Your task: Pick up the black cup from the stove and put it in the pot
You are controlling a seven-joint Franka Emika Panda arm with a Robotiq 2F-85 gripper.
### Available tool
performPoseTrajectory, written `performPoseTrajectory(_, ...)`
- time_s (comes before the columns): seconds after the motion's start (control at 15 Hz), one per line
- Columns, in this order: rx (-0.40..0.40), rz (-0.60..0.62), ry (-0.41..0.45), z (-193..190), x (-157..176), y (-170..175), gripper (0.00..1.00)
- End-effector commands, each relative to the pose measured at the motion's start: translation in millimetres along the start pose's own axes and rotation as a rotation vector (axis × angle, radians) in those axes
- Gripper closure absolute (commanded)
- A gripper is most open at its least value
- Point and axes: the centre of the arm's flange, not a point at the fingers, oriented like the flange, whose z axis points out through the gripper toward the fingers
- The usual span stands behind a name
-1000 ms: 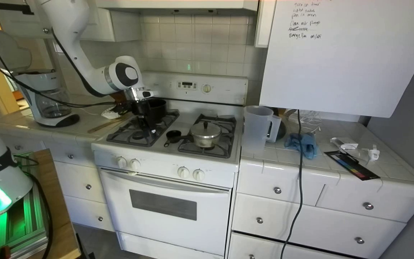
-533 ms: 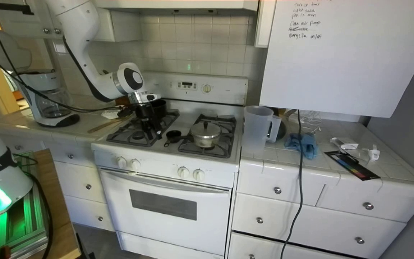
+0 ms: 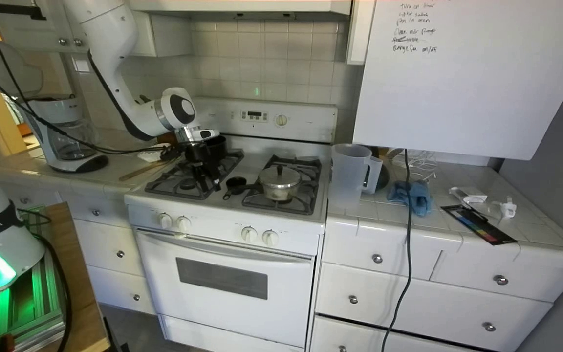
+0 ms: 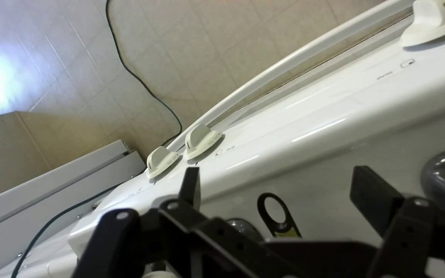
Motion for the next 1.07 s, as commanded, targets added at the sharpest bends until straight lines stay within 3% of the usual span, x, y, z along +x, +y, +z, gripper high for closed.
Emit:
performPoseTrajectory(0.0,-0.057,-0.017,0.027,17.4,6.9,-9.9,0.00)
performPoseTrajectory(0.47,-0.187,0.002,0.075,32.5,28.1,-38.6,0.00)
performPoseTrajectory(1.0,-0.252,0.017,0.024,59.5,43.4,-58.0,0.02)
